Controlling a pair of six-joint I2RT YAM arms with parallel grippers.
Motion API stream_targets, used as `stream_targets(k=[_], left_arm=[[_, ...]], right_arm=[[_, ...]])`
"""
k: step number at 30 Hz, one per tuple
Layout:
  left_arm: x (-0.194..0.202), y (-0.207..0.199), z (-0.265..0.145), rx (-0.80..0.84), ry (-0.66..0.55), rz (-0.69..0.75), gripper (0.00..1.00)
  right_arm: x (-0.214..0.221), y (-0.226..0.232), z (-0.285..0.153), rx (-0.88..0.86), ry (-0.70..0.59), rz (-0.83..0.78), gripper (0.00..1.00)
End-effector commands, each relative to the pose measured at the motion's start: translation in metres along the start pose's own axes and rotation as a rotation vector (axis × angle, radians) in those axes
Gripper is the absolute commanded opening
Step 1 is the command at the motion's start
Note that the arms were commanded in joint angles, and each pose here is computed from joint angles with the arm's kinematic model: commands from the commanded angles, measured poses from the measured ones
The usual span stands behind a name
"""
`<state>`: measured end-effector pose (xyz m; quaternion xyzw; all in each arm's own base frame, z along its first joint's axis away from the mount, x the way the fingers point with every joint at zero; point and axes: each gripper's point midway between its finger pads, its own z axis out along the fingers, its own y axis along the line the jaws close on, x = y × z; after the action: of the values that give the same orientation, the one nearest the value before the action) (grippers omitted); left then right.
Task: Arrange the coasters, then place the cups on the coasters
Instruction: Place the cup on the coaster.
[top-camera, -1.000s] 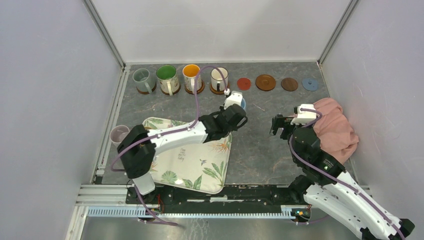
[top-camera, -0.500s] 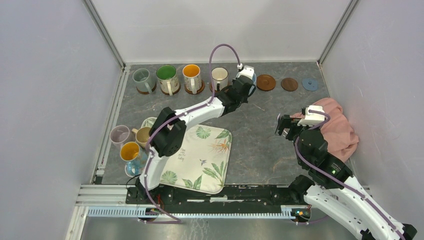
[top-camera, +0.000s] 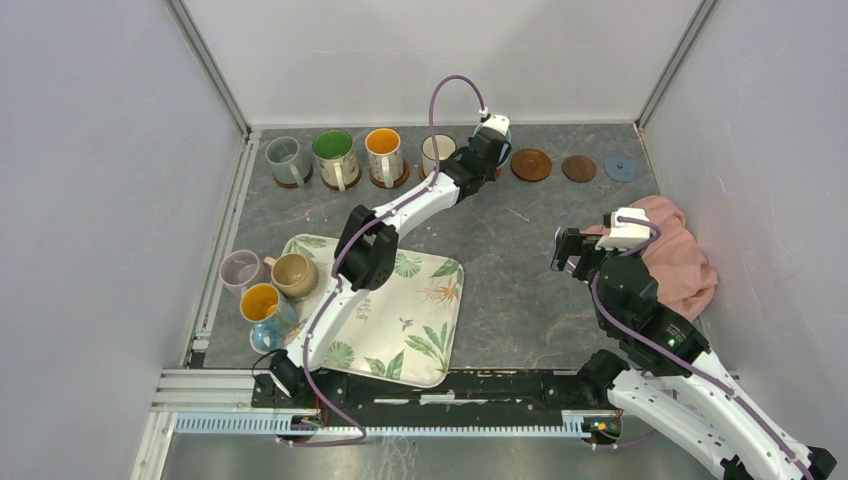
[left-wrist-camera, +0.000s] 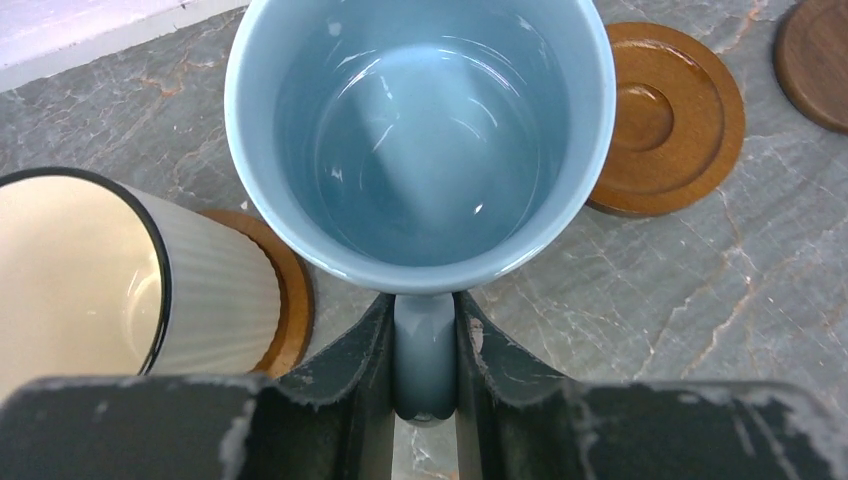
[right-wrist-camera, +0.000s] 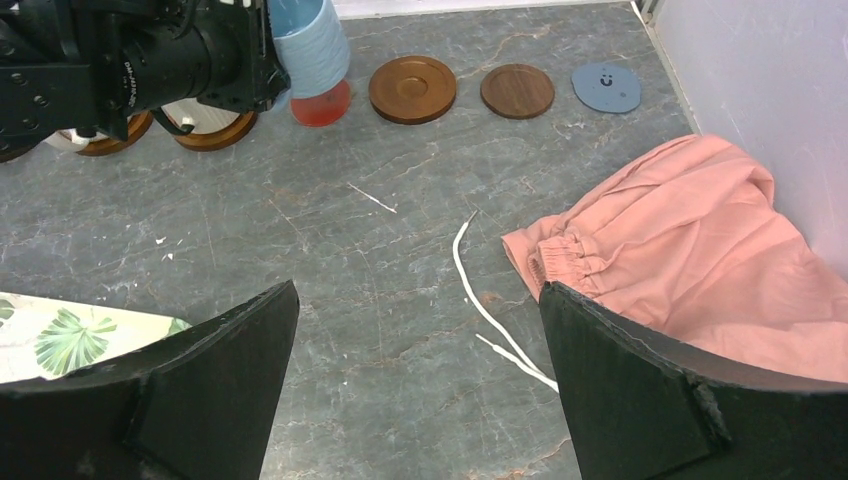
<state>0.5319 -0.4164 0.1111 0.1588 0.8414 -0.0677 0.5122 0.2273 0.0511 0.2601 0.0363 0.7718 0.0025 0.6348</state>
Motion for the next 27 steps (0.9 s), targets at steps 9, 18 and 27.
stream_targets(k=[9, 18, 27], left_arm=[[-0.057, -0.003, 0.01, 0.037, -0.17, -0.005, 0.02], [-0.047, -0.004, 0.014, 0.043, -0.144, -0.01, 0.02], [-0.045, 0.001, 0.015, 0.031, -0.136, -0.026, 0.08]], right_arm=[[-0.013, -0.002, -0.008, -0.007, -0.003, 0.028, 0.98], [-0.009, 0.0, -0.007, -0.014, 0.007, 0.033, 0.98], [-0.007, -0.001, -0.007, -0.013, 0.01, 0.029, 0.98]])
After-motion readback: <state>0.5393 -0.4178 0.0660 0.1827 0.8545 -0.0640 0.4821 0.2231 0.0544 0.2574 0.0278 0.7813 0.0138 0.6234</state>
